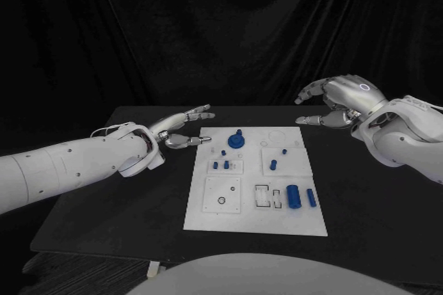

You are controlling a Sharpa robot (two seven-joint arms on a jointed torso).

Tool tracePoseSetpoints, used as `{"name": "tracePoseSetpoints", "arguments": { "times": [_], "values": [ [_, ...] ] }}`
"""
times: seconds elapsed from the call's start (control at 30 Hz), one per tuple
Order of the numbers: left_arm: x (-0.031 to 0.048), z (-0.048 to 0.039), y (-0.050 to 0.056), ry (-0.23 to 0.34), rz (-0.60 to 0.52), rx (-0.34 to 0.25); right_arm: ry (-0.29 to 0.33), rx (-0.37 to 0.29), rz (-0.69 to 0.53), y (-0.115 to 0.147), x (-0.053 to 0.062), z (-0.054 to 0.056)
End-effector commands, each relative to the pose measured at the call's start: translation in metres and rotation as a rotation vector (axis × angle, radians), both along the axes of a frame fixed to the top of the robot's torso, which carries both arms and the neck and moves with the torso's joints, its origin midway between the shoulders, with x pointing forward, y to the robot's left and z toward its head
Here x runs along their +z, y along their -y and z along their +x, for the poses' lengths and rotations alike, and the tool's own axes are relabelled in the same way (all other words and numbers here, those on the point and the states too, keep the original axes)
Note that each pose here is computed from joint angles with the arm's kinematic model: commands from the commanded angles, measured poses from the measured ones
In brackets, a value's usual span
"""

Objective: Assemble the parts on the task board

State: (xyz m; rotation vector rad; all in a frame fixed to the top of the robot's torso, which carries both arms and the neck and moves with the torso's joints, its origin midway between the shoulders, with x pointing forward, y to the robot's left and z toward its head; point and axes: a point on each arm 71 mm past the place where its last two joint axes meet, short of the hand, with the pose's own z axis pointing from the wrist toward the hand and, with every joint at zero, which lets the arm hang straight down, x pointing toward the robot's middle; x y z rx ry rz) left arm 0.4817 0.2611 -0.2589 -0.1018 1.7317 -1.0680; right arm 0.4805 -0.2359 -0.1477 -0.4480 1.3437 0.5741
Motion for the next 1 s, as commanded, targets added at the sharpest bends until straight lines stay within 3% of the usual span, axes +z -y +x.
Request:
{"name": "tracePoseSetpoints", "arguments": {
  "times": [0.03, 0.17, 0.33, 0.53, 0.77, 1.0],
  "values": [
    [0.0109, -0.004, 0.004, -0.253, -0.533, -0.034, 0.037, 0.013, -0.205, -0.007, -0.007, 0.004],
    [0.0156, -0.0092, 0.006, -0.293, -0.705, -0.06, 0.006, 0.037, -0.271, -0.013, -0.017, 0.006],
    [0.0185, -0.0175, 0.011, -0.31, -0.809, -0.091, -0.058, 0.053, -0.334, -0.018, -0.035, 0.007],
    [0.0175, -0.0249, 0.013, -0.323, -0.846, -0.101, -0.117, 0.061, -0.377, -0.021, -0.052, 0.01],
    [0.0167, -0.0319, 0.008, -0.298, -0.862, -0.085, -0.166, 0.075, -0.404, -0.02, -0.071, 0.01],
    [0.0166, -0.0366, 0.006, -0.297, -0.871, -0.085, -0.226, 0.066, -0.41, -0.016, -0.084, 0.011]
  ]
}}
